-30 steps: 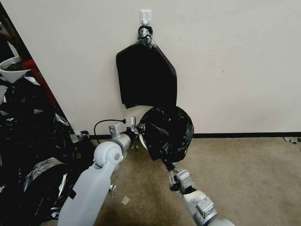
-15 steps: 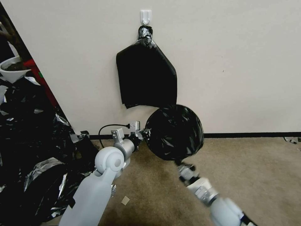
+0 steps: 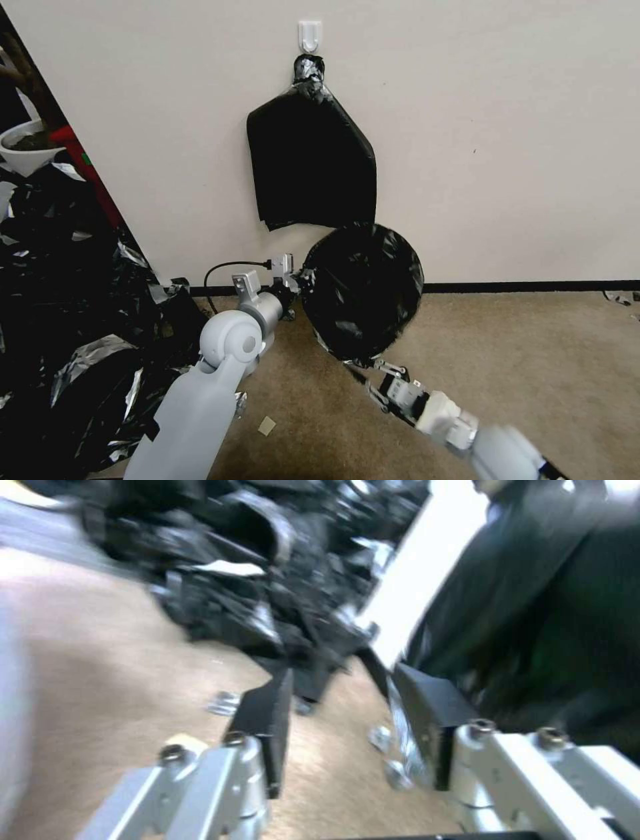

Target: Place a trash bag onto the trash bin.

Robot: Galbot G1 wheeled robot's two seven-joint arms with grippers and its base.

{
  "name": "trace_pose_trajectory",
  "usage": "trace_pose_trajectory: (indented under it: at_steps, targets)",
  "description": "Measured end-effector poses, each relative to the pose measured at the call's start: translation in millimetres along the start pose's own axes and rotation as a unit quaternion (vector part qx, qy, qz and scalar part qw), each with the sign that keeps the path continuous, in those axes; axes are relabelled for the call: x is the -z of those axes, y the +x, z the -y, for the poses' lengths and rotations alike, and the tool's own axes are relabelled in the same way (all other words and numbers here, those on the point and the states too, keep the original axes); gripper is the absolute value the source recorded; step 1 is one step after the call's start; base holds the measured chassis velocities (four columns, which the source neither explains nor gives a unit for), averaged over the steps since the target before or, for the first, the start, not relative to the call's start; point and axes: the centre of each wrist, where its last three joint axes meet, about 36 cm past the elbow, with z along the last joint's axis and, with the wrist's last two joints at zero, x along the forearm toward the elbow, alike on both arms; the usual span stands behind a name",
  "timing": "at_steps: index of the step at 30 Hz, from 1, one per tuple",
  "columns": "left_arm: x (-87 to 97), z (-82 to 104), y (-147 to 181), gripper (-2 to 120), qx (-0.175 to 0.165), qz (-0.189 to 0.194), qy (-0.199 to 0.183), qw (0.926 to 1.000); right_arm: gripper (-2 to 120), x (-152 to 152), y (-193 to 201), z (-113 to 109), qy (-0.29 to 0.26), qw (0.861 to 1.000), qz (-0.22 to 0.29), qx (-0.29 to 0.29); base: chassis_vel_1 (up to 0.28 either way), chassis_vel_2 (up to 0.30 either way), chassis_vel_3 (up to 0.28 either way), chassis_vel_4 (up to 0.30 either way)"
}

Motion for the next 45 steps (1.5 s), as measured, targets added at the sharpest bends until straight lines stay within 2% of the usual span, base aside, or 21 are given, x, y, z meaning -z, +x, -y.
trace_pose_trajectory:
  at_steps: [3,7,10,11,12,13,14,15,16,17,18,19,20,21,22,23,25,26,29,33,45]
  targets:
    - [-3.3,-0.9,1,3,0.002,-0.003,0.001,1.0000,53,3,9,14,-0.009,0.999,0.021,0.023,0.000,0.000,0.000,0.000]
    - [-7.3,-0.7,2,3,0.005,-0.007,-0.001,1.0000,67,11,7,21,-0.049,0.996,0.074,-0.008,0.000,0.000,0.000,0.000]
    - [-15.5,1.0,3,3,0.008,-0.011,-0.009,0.9999,78,31,-19,9,-0.134,0.974,0.142,-0.112,0.000,0.000,0.000,0.000]
    - [-22.1,2.8,4,3,0.010,-0.011,-0.015,0.9998,76,43,-35,4,-0.174,0.957,0.156,-0.171,0.000,0.000,0.000,0.000]
    - [-22.1,2.8,4,3,0.010,-0.011,-0.015,0.9998,76,43,-35,4,-0.174,0.957,0.156,-0.171,0.000,0.000,0.000,0.000]
    - [-30.2,5.3,4,3,0.009,-0.013,-0.019,0.9997,70,57,-51,-2,-0.214,0.938,0.164,-0.220,0.000,0.000,0.000,0.000]
    - [-32.8,6.1,5,3,0.008,-0.013,-0.021,0.9997,68,63,-57,-3,-0.229,0.929,0.166,-0.238,0.000,0.000,0.000,0.000]
    - [-43.8,9.0,6,3,0.006,-0.015,-0.030,0.9994,61,79,-74,-7,-0.273,0.903,0.161,-0.290,0.000,0.000,0.000,0.000]
    - [-43.8,9.0,6,3,0.006,-0.015,-0.030,0.9994,61,79,-74,-7,-0.273,0.903,0.161,-0.290,0.000,0.000,0.000,0.000]
    - [-53.3,11.2,7,3,0.005,-0.016,-0.038,0.9991,57,91,-89,-10,-0.314,0.876,0.135,-0.340,0.000,0.000,0.000,0.000]
    - [-57.4,12.7,7,3,0.004,-0.017,-0.041,0.9990,53,95,-96,-11,-0.331,0.864,0.117,-0.361,0.000,0.000,0.000,0.000]
    - [-62.6,14.3,8,3,0.004,-0.017,-0.044,0.9989,47,103,-108,-13,-0.360,0.839,0.077,-0.399,0.000,0.000,0.000,0.000]
    - [-62.6,14.3,8,3,0.004,-0.017,-0.044,0.9989,47,103,-108,-13,-0.360,0.839,0.077,-0.399,0.000,0.000,0.000,0.000]
    - [-66.5,15.8,10,3,0.002,-0.015,-0.046,0.9988,40,109,-121,-16,-0.389,0.812,0.036,-0.433,0.000,0.000,0.000,0.000]
    - [-67.5,16.1,10,3,0.002,-0.014,-0.047,0.9988,39,111,-125,-16,-0.400,0.801,0.021,-0.445,0.000,0.000,0.000,0.000]
    - [-67.5,16.1,10,3,0.002,-0.014,-0.047,0.9988,39,111,-125,-16,-0.400,0.801,0.021,-0.445,0.000,0.000,0.000,0.000]
    - [-68.7,16.7,12,3,0.002,-0.009,-0.050,0.9987,25,121,-144,-18,-0.439,0.758,-0.030,-0.482,0.000,0.000,0.000,0.000]
    - [-68.7,16.7,12,3,0.002,-0.009,-0.050,0.9987,25,121,-144,-18,-0.439,0.758,-0.030,-0.482,0.000,0.000,0.000,0.000]
    - [-68.4,16.6,13,3,0.000,-0.003,-0.059,0.9982,13,121,-162,-15,-0.450,0.725,-0.078,-0.515,0.000,0.000,0.000,0.000]
    - [-71.8,18.8,13,3,-0.009,0.008,-0.085,0.9963,0,111,-175,-7,-0.443,0.706,-0.124,-0.539,0.000,0.000,0.000,0.000]
    - [-88.6,22.0,10,3,-0.038,0.019,-0.135,0.9900,0,86,-190,10,-0.438,0.701,-0.269,-0.494,0.000,0.000,0.000,0.000]
